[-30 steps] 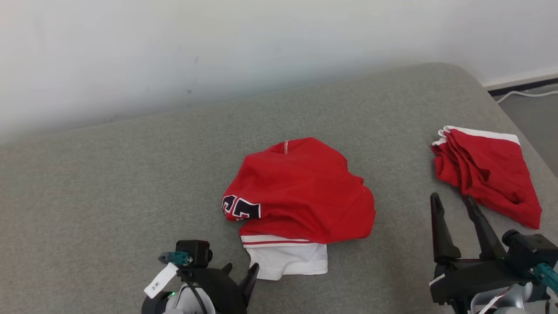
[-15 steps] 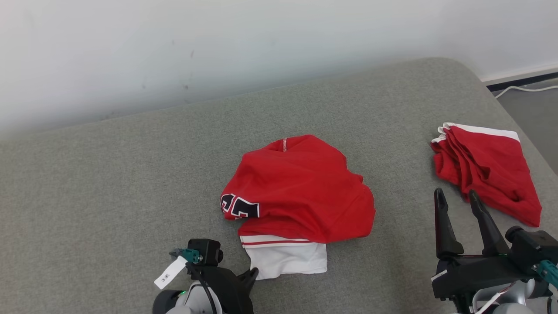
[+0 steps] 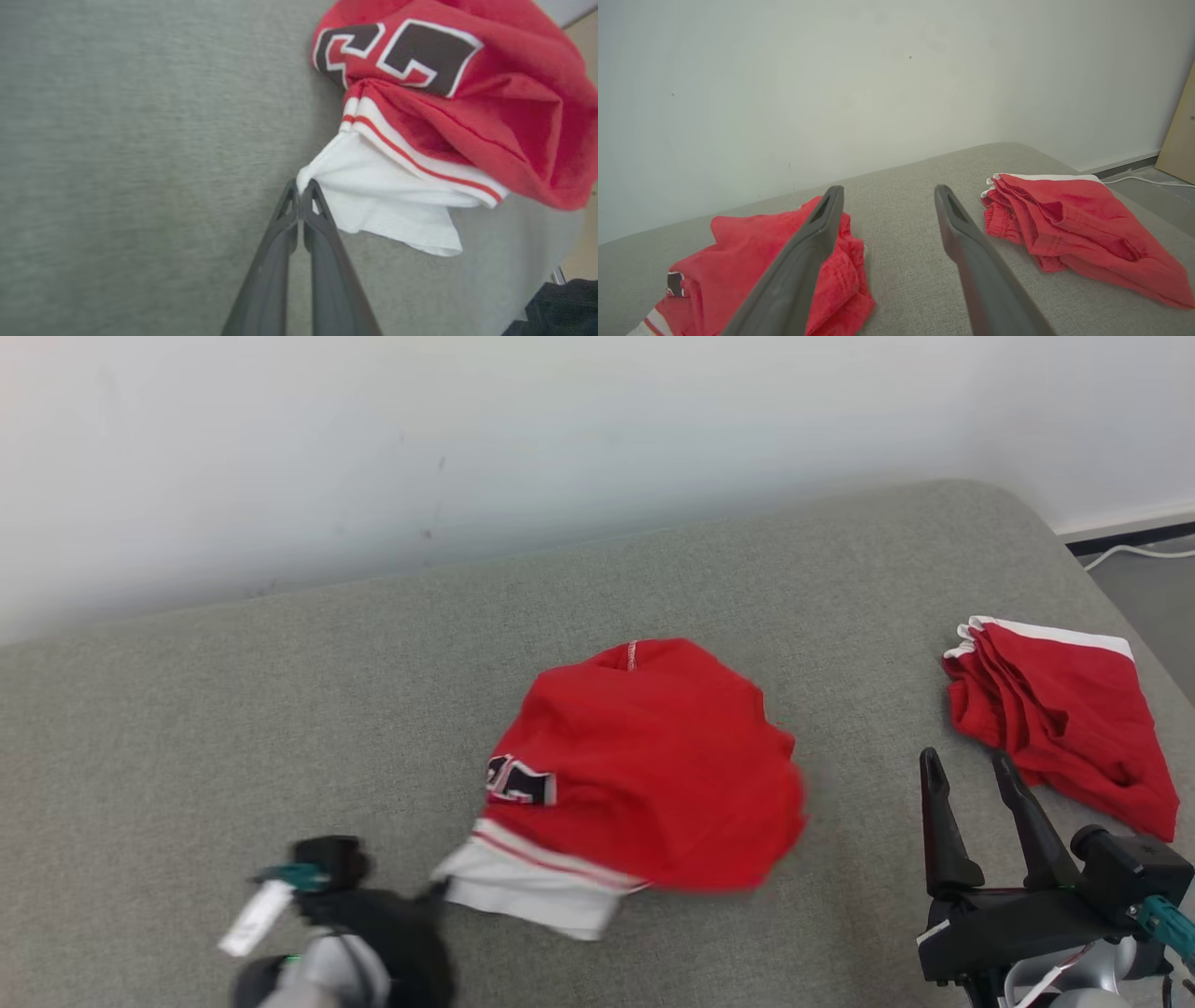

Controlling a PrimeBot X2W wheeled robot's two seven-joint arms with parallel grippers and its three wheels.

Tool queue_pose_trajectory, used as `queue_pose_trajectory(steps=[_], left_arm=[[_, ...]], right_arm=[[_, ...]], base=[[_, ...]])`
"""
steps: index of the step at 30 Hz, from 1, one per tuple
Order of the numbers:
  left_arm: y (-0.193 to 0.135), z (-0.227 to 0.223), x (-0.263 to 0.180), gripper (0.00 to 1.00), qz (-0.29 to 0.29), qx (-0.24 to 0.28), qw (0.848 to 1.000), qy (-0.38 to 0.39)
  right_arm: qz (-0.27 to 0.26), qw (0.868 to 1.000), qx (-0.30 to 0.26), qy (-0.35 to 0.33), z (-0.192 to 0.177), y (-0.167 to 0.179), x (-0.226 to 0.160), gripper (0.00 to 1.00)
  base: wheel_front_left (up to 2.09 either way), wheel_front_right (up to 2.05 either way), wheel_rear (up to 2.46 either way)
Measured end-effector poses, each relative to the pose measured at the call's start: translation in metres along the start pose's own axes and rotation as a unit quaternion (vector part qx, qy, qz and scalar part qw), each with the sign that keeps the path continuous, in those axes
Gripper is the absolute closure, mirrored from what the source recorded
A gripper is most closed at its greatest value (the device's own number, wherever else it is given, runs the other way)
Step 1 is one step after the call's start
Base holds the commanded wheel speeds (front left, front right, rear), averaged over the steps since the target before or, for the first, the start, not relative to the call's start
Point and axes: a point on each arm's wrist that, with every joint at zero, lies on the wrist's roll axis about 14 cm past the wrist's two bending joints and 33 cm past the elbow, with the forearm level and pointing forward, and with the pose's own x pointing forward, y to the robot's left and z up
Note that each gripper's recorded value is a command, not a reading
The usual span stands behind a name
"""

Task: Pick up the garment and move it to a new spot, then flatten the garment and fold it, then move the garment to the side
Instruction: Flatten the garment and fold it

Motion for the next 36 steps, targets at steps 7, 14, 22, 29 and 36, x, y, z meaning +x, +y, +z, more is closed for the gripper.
queue_pose_trajectory(steps=[7, 14, 22, 29, 36], left_arm=[[0.074, 0.015, -0.031, 1.0, 0.108, -0.034, 0.992, -0.06], [0.081, 0.018, -0.045, 1.0, 0.119, -0.042, 0.988, -0.088], [0.059, 0.015, -0.04, 1.0, 0.094, -0.057, 0.99, -0.092], [0.06, 0.014, -0.039, 1.0, 0.094, -0.058, 0.99, -0.088], [0.062, 0.014, -0.039, 1.0, 0.096, -0.061, 0.99, -0.084]], right_arm=[[-0.004, 1.0, -0.004, 0.004, -0.003, -0.005, -0.006, 0.0], [0.043, 0.998, -0.001, 0.035, -0.017, 0.02, -0.006, 0.0], [0.149, 0.977, -0.001, 0.15, -0.066, 0.08, -0.021, 0.0], [0.191, 0.953, -0.022, 0.236, -0.103, 0.105, -0.031, 0.0], [0.204, 0.936, -0.036, 0.285, -0.125, 0.114, -0.033, 0.14]], base=[[0.0, 0.0, 0.0], [0.0, 0.0, 0.0], [0.0, 0.0, 0.0], [0.0, 0.0, 0.0], [0.0, 0.0, 0.0]])
